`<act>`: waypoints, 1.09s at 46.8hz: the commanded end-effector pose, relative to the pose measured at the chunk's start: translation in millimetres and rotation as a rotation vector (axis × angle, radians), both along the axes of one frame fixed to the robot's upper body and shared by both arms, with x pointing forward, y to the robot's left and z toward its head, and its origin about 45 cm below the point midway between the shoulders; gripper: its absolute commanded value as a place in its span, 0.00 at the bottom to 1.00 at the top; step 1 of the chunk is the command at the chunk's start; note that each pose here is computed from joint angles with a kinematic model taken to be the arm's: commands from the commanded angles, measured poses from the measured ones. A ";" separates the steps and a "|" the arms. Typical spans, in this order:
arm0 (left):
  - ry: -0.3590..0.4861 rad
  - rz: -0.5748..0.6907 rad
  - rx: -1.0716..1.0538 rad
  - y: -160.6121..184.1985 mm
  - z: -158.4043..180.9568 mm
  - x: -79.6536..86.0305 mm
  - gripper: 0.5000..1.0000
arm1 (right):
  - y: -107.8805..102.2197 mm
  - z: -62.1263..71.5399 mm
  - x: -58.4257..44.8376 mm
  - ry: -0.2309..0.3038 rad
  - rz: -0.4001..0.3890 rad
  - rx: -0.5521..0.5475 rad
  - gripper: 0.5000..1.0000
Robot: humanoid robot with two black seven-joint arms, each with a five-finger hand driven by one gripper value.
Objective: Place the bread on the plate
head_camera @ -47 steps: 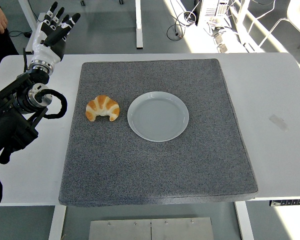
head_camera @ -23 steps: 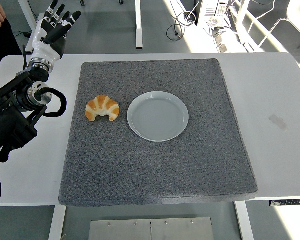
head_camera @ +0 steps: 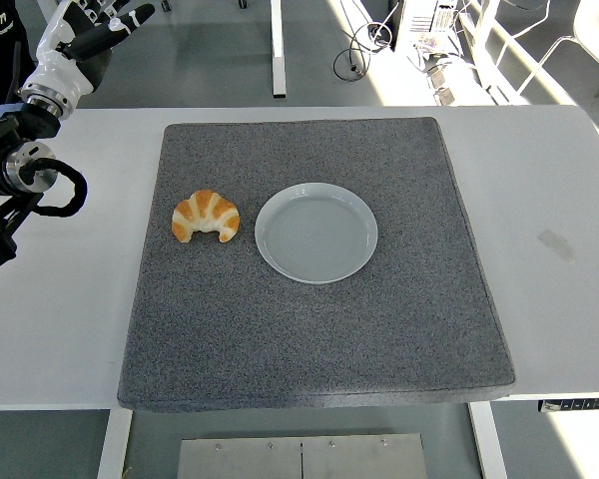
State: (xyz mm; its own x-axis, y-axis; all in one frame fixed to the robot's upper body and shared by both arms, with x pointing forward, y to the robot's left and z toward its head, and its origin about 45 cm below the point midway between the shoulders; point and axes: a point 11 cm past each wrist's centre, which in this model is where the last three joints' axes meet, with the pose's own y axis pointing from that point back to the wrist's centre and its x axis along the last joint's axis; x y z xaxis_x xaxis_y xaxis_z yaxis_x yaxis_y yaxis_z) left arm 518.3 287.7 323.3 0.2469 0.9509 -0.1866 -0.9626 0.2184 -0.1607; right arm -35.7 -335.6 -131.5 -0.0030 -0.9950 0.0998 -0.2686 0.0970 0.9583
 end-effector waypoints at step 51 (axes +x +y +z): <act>0.030 -0.376 1.113 -50.6 -32.0 -50.0 0.94 | 0.0 0.0 -0.1 0.000 0.000 0.000 1.00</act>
